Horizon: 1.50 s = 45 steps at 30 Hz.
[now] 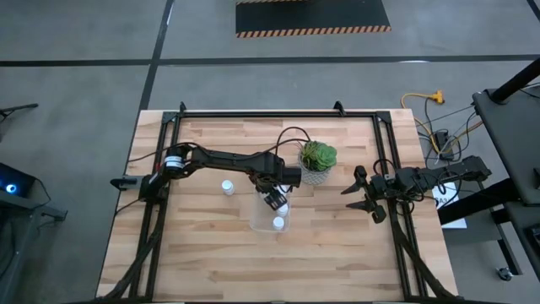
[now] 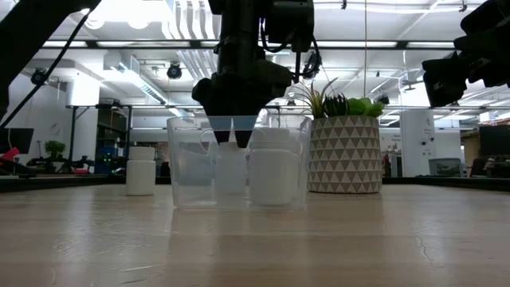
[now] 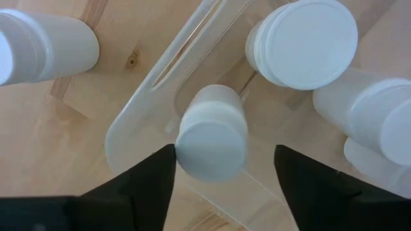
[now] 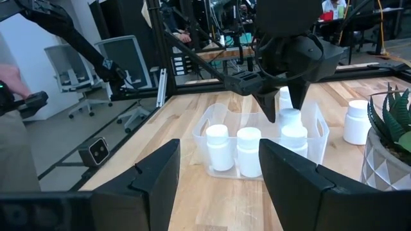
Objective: Pick and place pill bottles into a basket
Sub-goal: Put the white medicine bottle into the transparent bin
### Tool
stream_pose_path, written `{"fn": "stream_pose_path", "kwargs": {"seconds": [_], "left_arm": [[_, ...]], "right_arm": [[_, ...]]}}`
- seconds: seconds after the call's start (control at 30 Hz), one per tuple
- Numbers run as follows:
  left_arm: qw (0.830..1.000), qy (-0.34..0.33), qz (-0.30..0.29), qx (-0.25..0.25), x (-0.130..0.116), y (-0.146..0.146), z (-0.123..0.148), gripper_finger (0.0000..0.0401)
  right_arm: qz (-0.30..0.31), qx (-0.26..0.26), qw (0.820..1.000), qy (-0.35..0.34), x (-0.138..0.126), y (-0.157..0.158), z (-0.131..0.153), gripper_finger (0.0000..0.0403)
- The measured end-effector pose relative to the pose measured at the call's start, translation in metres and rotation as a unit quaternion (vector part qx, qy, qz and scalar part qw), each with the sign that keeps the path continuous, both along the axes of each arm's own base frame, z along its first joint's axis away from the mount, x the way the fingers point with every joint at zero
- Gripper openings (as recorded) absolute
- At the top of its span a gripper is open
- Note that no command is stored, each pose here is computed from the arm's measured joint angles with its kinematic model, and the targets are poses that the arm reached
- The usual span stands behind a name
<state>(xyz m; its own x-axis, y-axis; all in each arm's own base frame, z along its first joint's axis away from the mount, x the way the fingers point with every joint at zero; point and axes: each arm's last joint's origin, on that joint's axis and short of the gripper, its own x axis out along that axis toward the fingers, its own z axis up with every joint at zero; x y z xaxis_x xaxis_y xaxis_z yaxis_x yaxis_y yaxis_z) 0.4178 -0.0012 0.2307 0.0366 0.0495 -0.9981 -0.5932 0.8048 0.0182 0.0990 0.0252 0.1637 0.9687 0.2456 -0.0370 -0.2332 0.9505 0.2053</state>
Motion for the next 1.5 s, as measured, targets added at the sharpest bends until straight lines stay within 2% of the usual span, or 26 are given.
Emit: {"fn": "stream_pose_path", "kwargs": {"seconds": [0.27,0.43,0.7,1.0,1.3,1.5], "left_arm": [[1.000,0.000,0.001,0.000,0.000,0.000,0.000,0.0289],[1.000,-0.008,-0.001,0.000,-0.003,-0.001,0.007,0.0290],[1.000,-0.022,0.002,-0.001,-0.019,-0.001,0.036,0.0290],[1.000,0.010,0.002,0.001,-0.041,-0.001,0.058,0.0290],[0.999,0.045,-0.013,0.001,-0.050,-0.001,0.050,0.0290],[0.998,0.056,0.001,0.009,-0.075,0.000,0.042,0.0290]], "right_arm": [[0.000,0.000,1.000,0.000,0.000,0.000,0.000,0.0201],[0.000,0.000,1.000,0.000,0.000,0.000,0.000,0.0201],[0.000,0.000,1.000,0.000,0.000,0.000,0.000,0.0201],[0.000,0.000,1.000,0.000,0.000,0.000,0.000,0.0201],[0.000,0.001,1.000,0.000,0.000,0.000,0.000,0.0201],[0.000,0.000,1.000,0.000,0.000,0.000,0.000,0.0201]]}}
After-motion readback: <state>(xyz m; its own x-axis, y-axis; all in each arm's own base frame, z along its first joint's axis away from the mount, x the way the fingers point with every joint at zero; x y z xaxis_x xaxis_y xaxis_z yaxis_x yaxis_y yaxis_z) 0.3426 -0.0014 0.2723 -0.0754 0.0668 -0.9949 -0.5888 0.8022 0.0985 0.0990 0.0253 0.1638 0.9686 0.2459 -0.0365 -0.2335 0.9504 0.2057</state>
